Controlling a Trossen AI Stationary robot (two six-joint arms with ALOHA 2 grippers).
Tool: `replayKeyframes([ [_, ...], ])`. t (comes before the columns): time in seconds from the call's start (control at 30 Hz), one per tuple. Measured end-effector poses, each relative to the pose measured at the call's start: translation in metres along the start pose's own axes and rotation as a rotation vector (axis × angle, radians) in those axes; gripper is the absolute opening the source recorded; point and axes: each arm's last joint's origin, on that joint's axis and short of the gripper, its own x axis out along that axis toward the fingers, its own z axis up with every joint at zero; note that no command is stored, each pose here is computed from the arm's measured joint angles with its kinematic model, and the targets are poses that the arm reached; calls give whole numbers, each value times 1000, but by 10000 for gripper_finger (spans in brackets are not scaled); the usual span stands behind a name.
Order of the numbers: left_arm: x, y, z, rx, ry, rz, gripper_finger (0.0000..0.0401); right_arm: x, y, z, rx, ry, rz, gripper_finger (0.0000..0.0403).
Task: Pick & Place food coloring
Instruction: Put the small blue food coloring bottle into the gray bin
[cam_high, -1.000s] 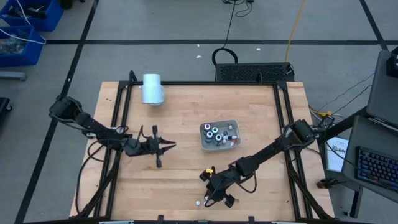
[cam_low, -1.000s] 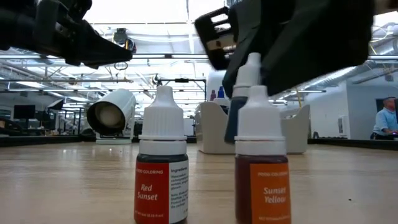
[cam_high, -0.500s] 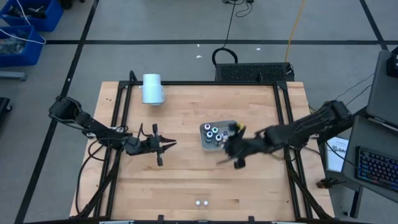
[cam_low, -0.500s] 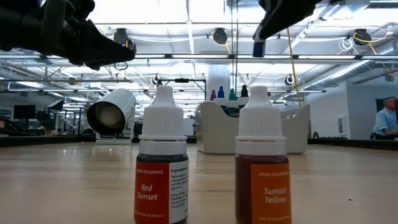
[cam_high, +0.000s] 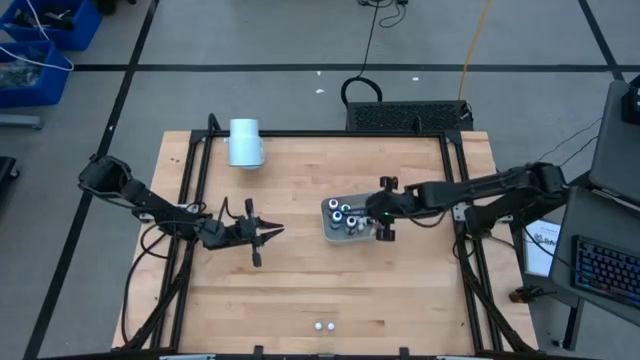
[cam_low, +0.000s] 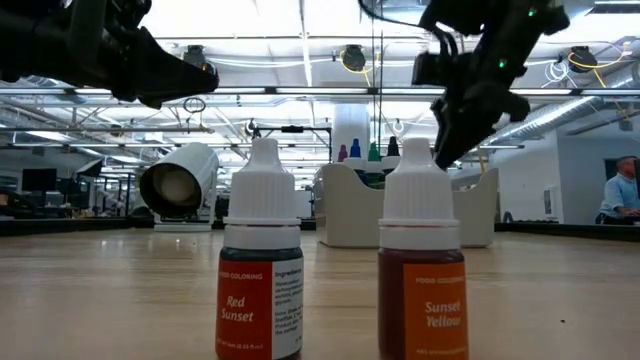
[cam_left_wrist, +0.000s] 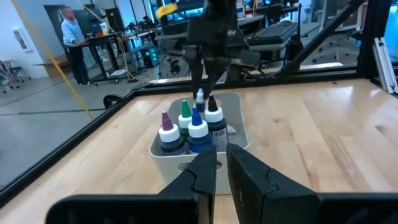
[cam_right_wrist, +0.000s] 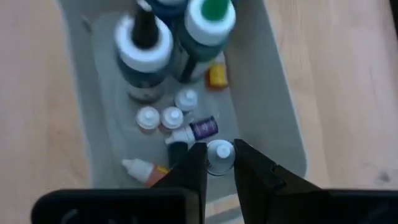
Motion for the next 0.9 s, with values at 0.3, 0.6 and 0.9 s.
replayKeyframes([
  [0.3, 0, -1, 1, 17, -9, -50, 47, 19, -15, -1, 55, 41, 65, 47],
  [0.6, 0, -2, 1, 29, -10, -57, 47, 26, -14, -5, 96, 104, 63, 47],
  [0.9, 0, -2, 1, 20, -10, -59, 47, 32, -13, -7, 131, 121, 60, 47],
])
